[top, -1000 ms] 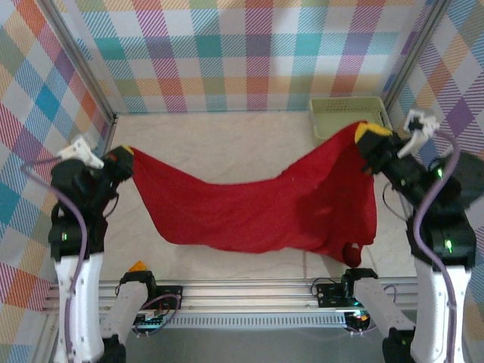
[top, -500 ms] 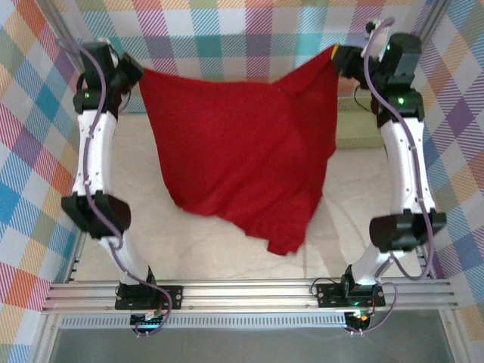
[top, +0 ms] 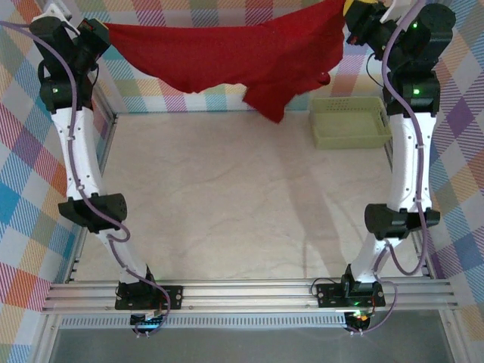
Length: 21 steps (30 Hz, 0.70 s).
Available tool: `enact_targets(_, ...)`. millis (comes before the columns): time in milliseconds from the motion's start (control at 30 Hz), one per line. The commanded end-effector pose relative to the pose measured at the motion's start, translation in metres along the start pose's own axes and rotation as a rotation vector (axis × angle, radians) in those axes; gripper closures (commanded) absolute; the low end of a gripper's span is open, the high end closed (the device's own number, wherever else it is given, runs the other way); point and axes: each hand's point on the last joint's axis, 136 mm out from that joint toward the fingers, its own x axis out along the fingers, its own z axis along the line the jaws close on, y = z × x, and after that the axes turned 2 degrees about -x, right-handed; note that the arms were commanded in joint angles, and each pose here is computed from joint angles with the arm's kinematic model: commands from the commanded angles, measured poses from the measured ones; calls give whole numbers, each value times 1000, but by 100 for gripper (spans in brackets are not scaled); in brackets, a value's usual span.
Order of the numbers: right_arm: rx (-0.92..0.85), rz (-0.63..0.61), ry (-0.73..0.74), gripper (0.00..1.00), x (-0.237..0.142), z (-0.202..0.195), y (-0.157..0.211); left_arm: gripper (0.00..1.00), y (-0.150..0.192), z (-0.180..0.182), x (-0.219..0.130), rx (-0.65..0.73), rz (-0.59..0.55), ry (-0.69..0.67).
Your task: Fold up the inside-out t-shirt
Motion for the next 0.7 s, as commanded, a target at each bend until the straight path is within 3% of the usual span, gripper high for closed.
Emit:
enact_targets(0,-30,13,-44,100,-14,12,6,100,-11,-37,-28,104,-24,116)
enact_targets(133,72,149,-23,100,-33,4,76,100,49,-18,-37,106,135,118)
enact_targets(300,241,331,39,100,-83,4,175,100,130,11,-85,86,216,89)
enact_targets(500,384,558,280,100,-170,-1,267,100,242,55,-152,-16,344,-33)
enact_targets(667,524,775,555,100,-259,-4,346,100,324,125,-226,-104,448,-249)
